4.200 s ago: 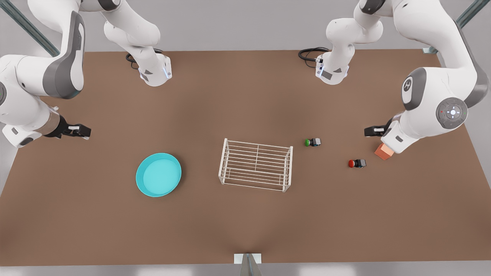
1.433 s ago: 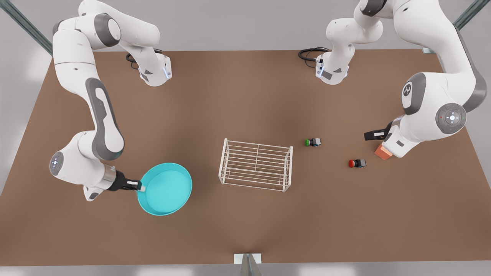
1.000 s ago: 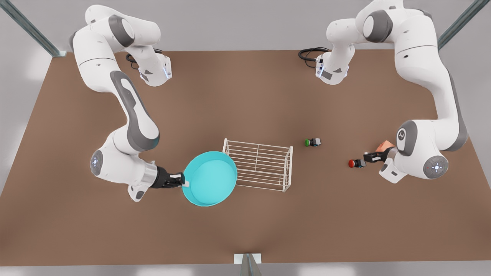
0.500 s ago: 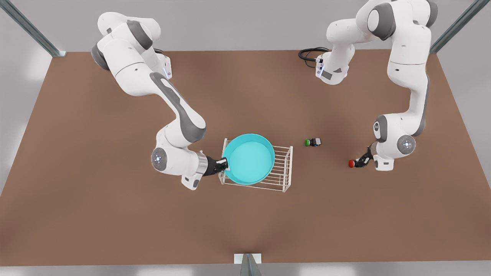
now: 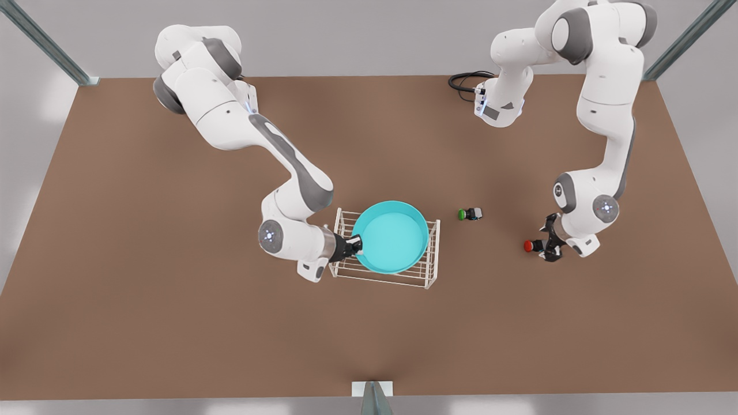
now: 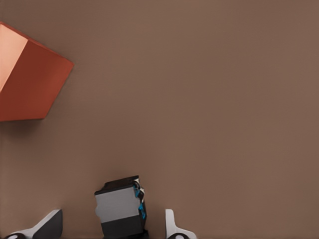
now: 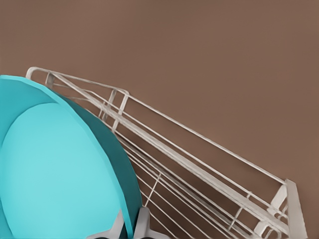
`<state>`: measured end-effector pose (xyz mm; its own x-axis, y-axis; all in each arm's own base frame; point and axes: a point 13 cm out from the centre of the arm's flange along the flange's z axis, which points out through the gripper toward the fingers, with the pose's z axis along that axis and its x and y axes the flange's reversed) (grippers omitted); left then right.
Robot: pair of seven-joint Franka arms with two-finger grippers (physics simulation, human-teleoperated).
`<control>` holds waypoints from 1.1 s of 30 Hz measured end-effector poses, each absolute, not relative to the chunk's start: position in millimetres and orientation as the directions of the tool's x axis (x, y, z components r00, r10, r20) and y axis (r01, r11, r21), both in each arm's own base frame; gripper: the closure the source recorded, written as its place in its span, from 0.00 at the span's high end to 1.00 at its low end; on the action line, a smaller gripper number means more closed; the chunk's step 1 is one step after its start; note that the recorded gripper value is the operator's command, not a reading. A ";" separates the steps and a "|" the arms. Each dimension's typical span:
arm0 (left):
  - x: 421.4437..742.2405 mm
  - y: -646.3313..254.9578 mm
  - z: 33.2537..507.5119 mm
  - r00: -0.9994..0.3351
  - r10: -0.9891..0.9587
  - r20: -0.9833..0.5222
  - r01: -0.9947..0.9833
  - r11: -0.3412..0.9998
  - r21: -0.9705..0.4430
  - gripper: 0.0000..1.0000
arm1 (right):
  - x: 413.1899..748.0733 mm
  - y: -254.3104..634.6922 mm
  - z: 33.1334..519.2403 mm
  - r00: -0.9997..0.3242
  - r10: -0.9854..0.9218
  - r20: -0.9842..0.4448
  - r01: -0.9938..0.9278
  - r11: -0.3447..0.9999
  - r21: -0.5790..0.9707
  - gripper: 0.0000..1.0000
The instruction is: Place the plate on the shelf with right arm and place the red button switch in the plate with left arm
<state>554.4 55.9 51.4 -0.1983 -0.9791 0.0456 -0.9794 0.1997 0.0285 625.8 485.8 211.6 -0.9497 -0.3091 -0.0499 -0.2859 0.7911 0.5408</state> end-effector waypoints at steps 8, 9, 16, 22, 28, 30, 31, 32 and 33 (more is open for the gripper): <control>547.8 59.0 42.3 -0.092 -0.995 0.050 -0.994 0.094 0.055 1.00 | 616.7 499.7 222.6 -0.934 -0.348 -0.082 -0.341 0.795 0.502 1.00; 547.6 59.1 40.6 -0.081 -0.995 0.050 -0.995 0.084 0.057 1.00 | 620.2 496.4 234.5 -0.933 -0.346 -0.096 -0.347 0.796 0.496 1.00; 543.4 58.9 28.5 -0.028 -0.999 0.047 -0.997 0.032 0.074 0.96 | 737.9 136.1 289.7 -0.988 -0.127 -0.092 -0.143 0.969 0.204 1.00; 542.0 58.7 28.6 0.004 -0.999 0.041 -0.996 0.000 0.085 0.40 | 684.0 -54.0 379.9 -0.999 -0.030 0.025 -0.032 0.994 -0.100 1.00; 545.9 58.8 34.1 0.034 -0.999 0.040 -0.996 -0.031 0.080 0.36 | 591.0 -72.3 459.1 -0.994 0.048 0.093 0.042 0.997 -0.070 1.00; 548.6 59.1 37.2 0.042 -0.998 0.040 -0.997 -0.039 0.072 0.36 | 580.9 -69.8 453.9 -0.991 0.046 0.129 0.040 0.998 -0.051 1.00; 549.7 59.2 38.3 0.046 -0.998 0.040 -0.997 -0.043 0.069 0.36 | 577.7 -67.8 450.3 -0.988 0.042 0.146 0.036 0.998 -0.043 1.00; 550.4 59.3 38.9 0.049 -0.998 0.039 -0.997 -0.046 0.067 0.36 | 575.0 -66.1 447.4 -0.987 0.037 0.159 0.032 0.999 -0.038 1.00; 551.9 59.1 40.7 0.052 -0.998 0.039 -0.997 -0.049 0.063 0.36 | 573.3 -64.9 445.3 -0.985 0.033 0.169 0.028 0.999 -0.033 1.00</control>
<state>551.9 59.1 40.7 0.0519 -0.9979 0.0395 -0.9968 -0.0493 0.0628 573.3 -64.9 445.3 -0.9850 0.0334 0.1691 0.0282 0.9991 -0.0329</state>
